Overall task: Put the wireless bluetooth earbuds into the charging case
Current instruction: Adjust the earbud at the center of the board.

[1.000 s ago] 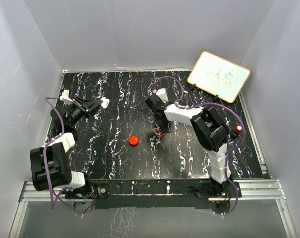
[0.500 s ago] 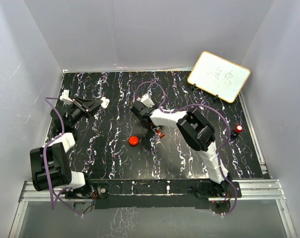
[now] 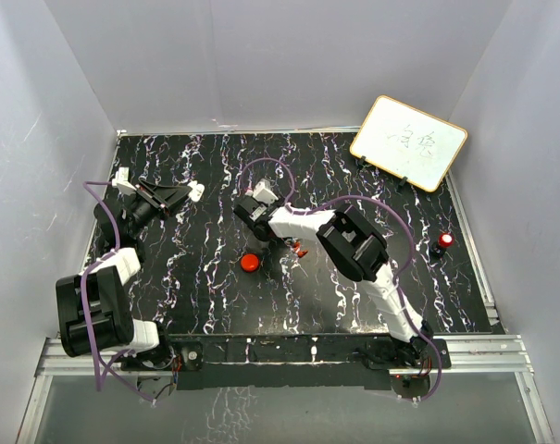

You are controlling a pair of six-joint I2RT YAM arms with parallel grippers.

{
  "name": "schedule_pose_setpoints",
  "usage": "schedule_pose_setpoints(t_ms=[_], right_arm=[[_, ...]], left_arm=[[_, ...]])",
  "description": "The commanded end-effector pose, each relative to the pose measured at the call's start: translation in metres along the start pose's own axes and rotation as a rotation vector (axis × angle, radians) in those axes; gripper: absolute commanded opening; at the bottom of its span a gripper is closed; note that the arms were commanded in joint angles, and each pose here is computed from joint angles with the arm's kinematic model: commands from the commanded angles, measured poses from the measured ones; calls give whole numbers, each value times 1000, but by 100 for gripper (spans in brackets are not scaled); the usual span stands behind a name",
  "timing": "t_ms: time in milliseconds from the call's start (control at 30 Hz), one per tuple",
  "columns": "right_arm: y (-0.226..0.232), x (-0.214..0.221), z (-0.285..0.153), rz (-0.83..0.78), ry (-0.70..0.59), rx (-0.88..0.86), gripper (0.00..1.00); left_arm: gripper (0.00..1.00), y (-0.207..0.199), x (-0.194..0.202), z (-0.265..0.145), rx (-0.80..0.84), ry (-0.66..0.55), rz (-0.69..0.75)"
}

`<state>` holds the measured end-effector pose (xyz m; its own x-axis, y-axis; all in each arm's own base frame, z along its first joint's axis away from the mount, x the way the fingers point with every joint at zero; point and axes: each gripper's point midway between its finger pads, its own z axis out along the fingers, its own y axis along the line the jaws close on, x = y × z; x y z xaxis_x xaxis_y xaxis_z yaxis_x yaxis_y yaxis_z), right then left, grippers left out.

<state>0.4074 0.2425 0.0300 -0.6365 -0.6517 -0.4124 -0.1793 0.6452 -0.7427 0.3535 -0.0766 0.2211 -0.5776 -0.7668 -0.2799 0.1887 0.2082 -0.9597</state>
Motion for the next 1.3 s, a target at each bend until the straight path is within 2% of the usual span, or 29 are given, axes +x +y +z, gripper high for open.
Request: schedule_pose_setpoints(t_ms=[0, 333, 767, 1067, 1267], right_arm=[[17, 3, 4, -35, 12, -31, 11], [24, -2, 4, -118, 4, -44, 12], [28, -8, 6, -245, 9, 30, 14], [35, -12, 5, -266, 7, 45, 23], [36, -15, 3, -267, 3, 46, 26]], left_arm=[[0, -20, 0, -5, 50, 2, 60], [0, -37, -11, -3, 62, -5, 104], [0, -55, -23, -8, 84, -29, 132], [0, -52, -24, -12, 84, -37, 124], [0, -52, -25, -15, 87, -42, 121]])
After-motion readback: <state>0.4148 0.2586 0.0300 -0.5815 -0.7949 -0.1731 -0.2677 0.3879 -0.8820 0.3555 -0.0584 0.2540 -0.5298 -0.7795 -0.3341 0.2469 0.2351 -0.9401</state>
